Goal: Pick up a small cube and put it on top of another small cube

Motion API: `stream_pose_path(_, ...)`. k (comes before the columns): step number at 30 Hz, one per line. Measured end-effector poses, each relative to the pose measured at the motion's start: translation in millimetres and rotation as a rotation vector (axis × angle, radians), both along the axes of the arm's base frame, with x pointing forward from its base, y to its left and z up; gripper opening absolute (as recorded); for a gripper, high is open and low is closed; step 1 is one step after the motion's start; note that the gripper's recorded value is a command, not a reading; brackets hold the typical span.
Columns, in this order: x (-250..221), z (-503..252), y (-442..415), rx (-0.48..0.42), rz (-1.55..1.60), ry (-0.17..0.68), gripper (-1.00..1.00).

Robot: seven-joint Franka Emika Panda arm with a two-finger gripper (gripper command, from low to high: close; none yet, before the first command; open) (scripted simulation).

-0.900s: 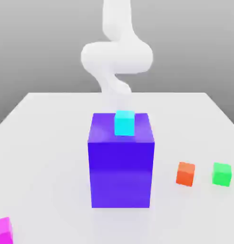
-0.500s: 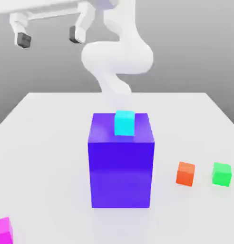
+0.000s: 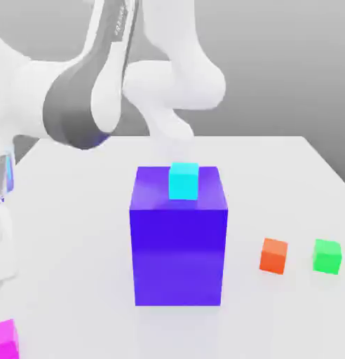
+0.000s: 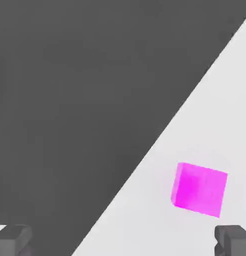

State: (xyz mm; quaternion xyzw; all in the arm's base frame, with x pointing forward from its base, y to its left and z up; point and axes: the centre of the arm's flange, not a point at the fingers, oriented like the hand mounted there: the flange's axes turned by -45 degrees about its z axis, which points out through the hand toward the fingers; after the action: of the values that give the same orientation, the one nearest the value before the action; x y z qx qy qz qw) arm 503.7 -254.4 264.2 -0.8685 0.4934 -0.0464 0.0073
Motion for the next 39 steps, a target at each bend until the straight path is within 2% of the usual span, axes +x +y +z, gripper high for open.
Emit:
stream_pose_path(3,-16,-55,-22,0.030,-0.102,0.065,0.00)
stream_pose_path(7,-21,-118,-28,0.038,-0.133,0.084,0.00)
stream_pose_path(8,-22,-130,-28,0.039,-0.134,0.085,-1.00)
stream_pose_path(14,-22,-136,-28,0.038,-0.134,0.084,-1.00)
stream_pose_path(19,-21,-82,-26,0.040,-0.128,0.084,-1.00)
stream_pose_path(24,9,-61,95,0.057,0.211,0.076,-1.00)
stream_pose_path(29,7,-49,221,0.061,0.571,0.071,-1.00)
stream_pose_path(34,-32,-37,347,0.049,0.974,0.070,-1.00)
stream_pose_path(39,-109,-28,468,0.014,1.434,0.074,-1.00)
